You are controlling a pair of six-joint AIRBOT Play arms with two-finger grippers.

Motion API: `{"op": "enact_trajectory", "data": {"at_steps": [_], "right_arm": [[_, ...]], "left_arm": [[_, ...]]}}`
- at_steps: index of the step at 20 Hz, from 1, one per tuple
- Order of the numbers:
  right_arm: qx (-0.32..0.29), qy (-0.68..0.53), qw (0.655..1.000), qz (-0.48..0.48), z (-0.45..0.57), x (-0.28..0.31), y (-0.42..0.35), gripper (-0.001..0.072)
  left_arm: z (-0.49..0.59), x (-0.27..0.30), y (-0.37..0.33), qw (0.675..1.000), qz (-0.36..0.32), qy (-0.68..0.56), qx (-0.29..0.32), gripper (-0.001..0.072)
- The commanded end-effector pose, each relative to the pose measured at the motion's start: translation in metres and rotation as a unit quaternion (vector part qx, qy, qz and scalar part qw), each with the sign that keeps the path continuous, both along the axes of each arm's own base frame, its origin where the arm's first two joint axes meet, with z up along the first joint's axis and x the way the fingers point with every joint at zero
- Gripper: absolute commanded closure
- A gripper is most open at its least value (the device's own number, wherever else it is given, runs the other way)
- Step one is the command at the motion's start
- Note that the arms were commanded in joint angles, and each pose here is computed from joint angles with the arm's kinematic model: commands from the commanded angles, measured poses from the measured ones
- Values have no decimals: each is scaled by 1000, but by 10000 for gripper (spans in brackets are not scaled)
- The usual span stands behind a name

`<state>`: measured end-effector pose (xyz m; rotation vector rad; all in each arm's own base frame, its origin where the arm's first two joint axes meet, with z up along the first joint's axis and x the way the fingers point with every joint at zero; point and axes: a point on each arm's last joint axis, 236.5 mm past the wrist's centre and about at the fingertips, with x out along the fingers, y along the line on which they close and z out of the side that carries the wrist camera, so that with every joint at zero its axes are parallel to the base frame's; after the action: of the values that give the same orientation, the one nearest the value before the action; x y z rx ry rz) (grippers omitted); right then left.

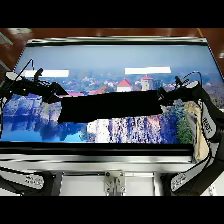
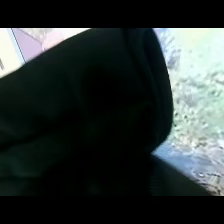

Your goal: Fold the shirts.

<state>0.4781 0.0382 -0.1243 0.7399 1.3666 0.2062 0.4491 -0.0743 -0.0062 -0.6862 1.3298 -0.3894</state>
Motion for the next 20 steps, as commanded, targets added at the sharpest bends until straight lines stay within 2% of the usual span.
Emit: {"op": "enact_trajectory", "data": {"at_steps": [1, 2, 3, 4, 6, 11, 14, 20], "right_arm": [[36, 7, 999, 20, 4, -5, 26, 576], [40, -12, 999, 30, 16, -2, 28, 647], [39, -39, 998, 40, 32, 2, 30, 648], [37, -69, 996, 49, 54, 7, 31, 648], [32, -121, 990, 59, 106, 9, 34, 648], [33, -194, 977, 86, 236, -36, 51, 649], [31, -211, 973, 89, 286, -71, 60, 648], [-7, -223, 972, 74, 320, -105, 53, 648]], "left_arm": [[16, 1, -21, 1000, -18, -21, -14, 218], [20, 3, -30, 999, -20, -27, -25, 349], [25, 5, -43, 998, -23, -33, -37, 501], [29, 7, -58, 997, -32, -44, -46, 589], [32, 13, -102, 994, -57, -82, -48, 666], [-3, 1, -246, 985, -104, -131, -39, 666], [-21, -19, -321, 985, -84, -101, -112, 666], [-34, -60, -428, 964, -99, -22, -244, 666]]}}
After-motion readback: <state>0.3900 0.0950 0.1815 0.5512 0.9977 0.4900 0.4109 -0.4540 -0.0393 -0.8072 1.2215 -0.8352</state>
